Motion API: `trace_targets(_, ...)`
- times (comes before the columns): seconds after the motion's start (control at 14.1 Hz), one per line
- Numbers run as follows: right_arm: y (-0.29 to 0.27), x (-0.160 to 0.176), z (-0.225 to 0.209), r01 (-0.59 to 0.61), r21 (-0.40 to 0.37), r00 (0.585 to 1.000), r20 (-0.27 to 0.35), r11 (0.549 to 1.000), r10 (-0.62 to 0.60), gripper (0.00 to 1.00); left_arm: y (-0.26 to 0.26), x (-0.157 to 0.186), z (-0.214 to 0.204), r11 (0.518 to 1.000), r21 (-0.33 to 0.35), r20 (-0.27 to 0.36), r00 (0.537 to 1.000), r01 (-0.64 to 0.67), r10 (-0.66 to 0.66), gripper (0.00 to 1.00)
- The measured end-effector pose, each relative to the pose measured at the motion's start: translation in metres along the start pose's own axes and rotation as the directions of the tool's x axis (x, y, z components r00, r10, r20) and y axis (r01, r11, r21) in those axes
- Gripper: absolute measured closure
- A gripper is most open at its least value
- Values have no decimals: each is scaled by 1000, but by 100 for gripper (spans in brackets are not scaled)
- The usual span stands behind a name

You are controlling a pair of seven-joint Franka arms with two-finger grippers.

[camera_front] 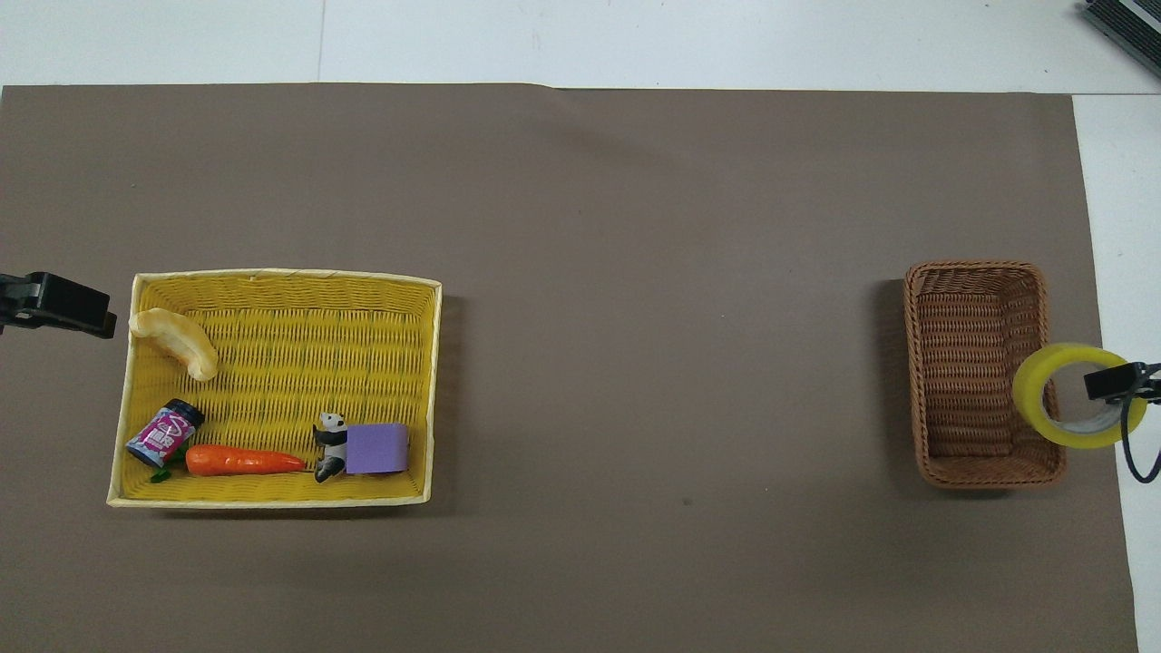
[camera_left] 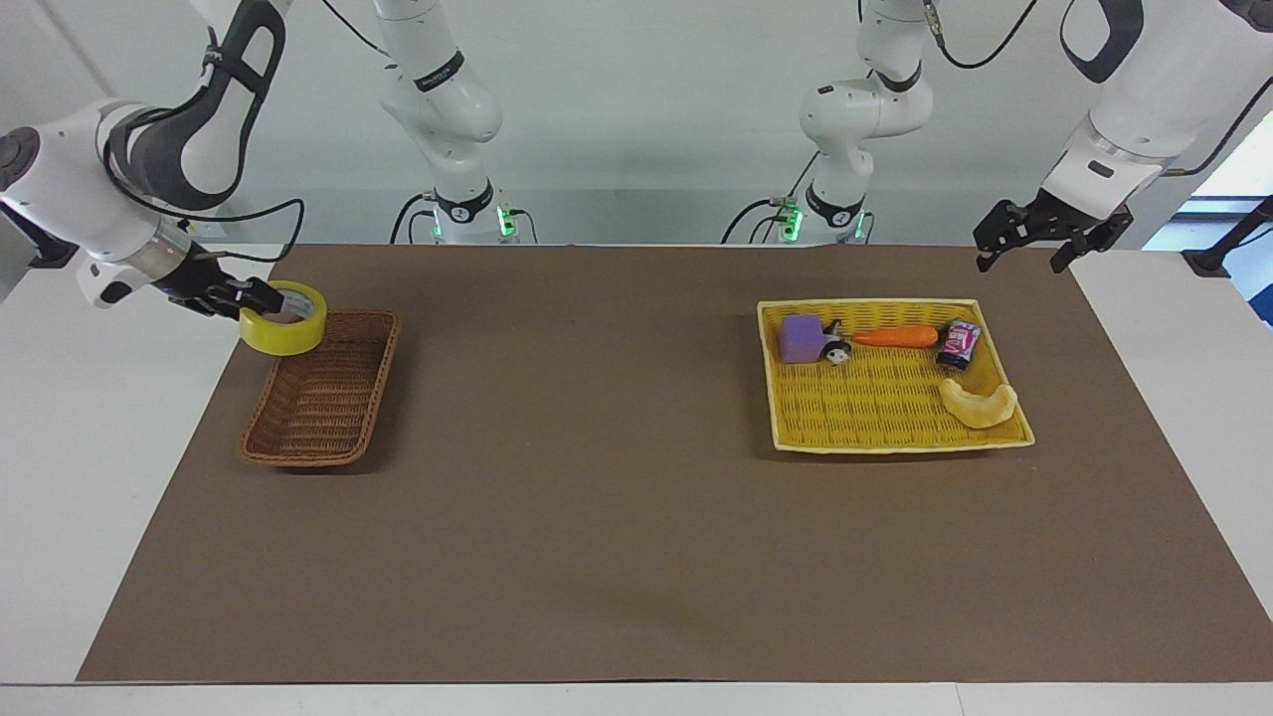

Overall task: Move tape to another basket
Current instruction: 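Lower the tape into the brown basket with the right gripper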

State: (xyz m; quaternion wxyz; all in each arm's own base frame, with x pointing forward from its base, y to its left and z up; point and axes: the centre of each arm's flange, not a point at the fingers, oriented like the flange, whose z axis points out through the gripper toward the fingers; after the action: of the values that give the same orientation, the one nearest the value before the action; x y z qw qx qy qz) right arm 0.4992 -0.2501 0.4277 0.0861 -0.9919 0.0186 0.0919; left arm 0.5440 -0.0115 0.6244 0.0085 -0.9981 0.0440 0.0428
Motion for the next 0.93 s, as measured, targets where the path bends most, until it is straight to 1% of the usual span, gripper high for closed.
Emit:
trace_targets(0.14, 8, 0, 9, 24, -18, 1000, 15, 1000, -24, 67, -2, -1, -1, 1000, 0, -3, 1000, 4, -4, 0)
trace_targets(0.28, 11, 4, 18, 32, -20, 999, 18, 999, -32, 67, -2, -2, -4, 1000, 1, -7, 1000, 5, -5, 0)
trace_targets(0.43, 6, 12, 24, -17, -9, 1000, 9, 1000, 18, 68, -2, -4, -7, 1000, 2, -14, 1000, 5, -5, 0)
trace_targets(0.57, -12, 29, 28, -51, -10, 998, -32, 999, 50, 68, -1, -7, -13, 1000, 4, -26, 1000, 5, -4, 0)
trace_targets(0.64, -20, 36, 33, -63, 2, 997, -45, 998, 63, 68, -1, -9, -16, 1000, 5, -32, 999, 5, -5, 0)
trace_targets(0.78, -24, 46, 47, -102, 34, 994, -42, 994, 104, 68, -1, -11, -20, 1000, 6, -40, 999, 5, -5, 0)
trace_targets(0.93, -28, 51, 58, -143, 43, 989, -22, 989, 144, 68, 0, -11, -20, 1000, 6, -40, 999, 5, -5, 0)
